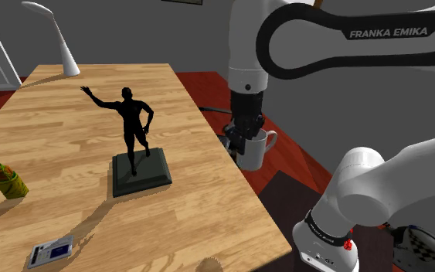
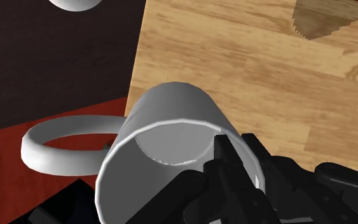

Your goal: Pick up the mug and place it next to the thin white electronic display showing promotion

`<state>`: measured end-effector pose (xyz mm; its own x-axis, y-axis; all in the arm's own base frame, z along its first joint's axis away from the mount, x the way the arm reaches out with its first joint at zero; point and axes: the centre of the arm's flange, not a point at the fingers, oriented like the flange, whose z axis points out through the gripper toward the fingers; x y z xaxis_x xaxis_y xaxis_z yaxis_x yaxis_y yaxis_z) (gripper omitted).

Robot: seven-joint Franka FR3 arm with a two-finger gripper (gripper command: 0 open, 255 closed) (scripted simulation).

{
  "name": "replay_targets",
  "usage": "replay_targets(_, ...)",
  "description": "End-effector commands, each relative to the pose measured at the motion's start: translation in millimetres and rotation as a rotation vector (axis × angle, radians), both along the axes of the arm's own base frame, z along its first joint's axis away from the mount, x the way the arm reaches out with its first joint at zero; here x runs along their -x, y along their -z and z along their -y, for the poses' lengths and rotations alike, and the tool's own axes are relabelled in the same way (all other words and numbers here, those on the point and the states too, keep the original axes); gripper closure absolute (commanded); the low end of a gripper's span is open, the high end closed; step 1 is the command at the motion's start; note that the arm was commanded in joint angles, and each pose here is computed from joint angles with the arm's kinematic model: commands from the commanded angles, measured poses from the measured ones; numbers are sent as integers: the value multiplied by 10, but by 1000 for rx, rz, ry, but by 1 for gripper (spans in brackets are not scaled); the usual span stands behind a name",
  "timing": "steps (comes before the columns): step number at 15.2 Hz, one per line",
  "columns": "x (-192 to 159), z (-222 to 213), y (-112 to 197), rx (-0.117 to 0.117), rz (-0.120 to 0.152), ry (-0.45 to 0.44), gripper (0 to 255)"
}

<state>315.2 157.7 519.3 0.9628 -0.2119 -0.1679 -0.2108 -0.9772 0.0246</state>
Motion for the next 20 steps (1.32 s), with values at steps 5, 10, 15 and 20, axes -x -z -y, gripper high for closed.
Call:
replay_targets(5,-252,-612,-31,0,0,0,255)
replay_targets(10,-505,-1222,-34,0,0,0,255)
replay_targets(15,-757,-1832,-38,0,0,0,255)
replay_targets(20,-1009,-2441,-41,0,0,0,255)
